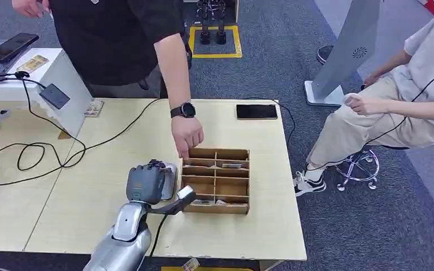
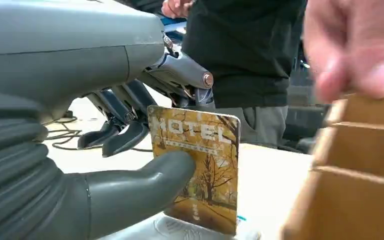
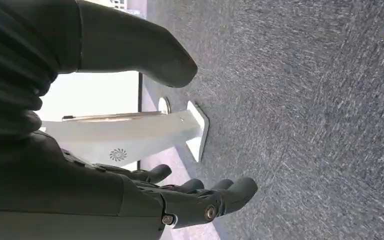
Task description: Pass the card to the sensor for recognition and then transmit it.
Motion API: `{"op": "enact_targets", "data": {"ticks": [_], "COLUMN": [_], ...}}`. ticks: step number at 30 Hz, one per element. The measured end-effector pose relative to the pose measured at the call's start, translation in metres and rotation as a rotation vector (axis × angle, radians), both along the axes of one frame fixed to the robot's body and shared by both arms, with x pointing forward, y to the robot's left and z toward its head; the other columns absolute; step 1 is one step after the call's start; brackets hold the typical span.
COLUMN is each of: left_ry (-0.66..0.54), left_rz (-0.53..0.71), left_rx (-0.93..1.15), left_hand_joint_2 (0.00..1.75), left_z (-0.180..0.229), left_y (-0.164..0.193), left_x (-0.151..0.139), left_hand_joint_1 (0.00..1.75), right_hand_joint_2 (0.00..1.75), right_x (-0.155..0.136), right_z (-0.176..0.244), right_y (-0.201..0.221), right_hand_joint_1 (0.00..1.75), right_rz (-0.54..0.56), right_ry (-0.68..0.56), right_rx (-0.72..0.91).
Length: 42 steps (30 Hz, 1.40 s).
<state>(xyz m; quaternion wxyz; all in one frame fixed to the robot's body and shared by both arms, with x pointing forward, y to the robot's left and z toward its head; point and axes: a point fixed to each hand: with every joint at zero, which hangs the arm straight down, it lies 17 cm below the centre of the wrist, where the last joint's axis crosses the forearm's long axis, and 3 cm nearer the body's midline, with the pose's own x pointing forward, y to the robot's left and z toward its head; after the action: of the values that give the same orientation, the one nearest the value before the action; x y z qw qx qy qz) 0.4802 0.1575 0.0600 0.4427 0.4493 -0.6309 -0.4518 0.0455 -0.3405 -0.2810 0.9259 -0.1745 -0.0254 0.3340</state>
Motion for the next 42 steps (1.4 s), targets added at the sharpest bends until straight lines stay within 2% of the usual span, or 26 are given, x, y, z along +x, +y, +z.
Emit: {"op": "enact_targets", "data": {"ticks": [16, 29, 32, 39, 42], "left_ry": [0.123, 0.134, 0.128, 0.094, 0.078], "left_rz": [-0.051, -0.012, -0.014, -0.017, -0.025], "left_rx": [0.066, 0.013, -0.074, -0.557, -0.695], "left_hand_joint_2": [1.75, 1.75, 1.75, 1.75, 1.75], "left_z": [-0.023, -0.019, -0.013, 0.043, 0.067], "left_y": [-0.011, -0.008, -0.01, -0.023, -0.025], "left_x": [0.002, 0.008, 0.009, 0.019, 0.024], "left_hand_joint_1": [1.75, 1.75, 1.75, 1.75, 1.75], "right_hand_joint_2": [1.75, 1.75, 1.75, 1.75, 1.75], "right_x": [0.0, 0.0, 0.0, 0.0, -0.001], "right_z": [0.0, 0.0, 0.0, 0.0, 0.0], "right_y": [0.002, 0.001, 0.001, 0.0, 0.001], "right_hand_joint_1": [0.0, 0.0, 0.0, 0.0, 0.0], "right_rz": [0.015, 0.016, 0.015, 0.014, 0.014], "right_ry": [0.005, 0.004, 0.004, -0.002, -0.002], "right_rx": [0.006, 0.004, 0.004, -0.004, -0.004]}}
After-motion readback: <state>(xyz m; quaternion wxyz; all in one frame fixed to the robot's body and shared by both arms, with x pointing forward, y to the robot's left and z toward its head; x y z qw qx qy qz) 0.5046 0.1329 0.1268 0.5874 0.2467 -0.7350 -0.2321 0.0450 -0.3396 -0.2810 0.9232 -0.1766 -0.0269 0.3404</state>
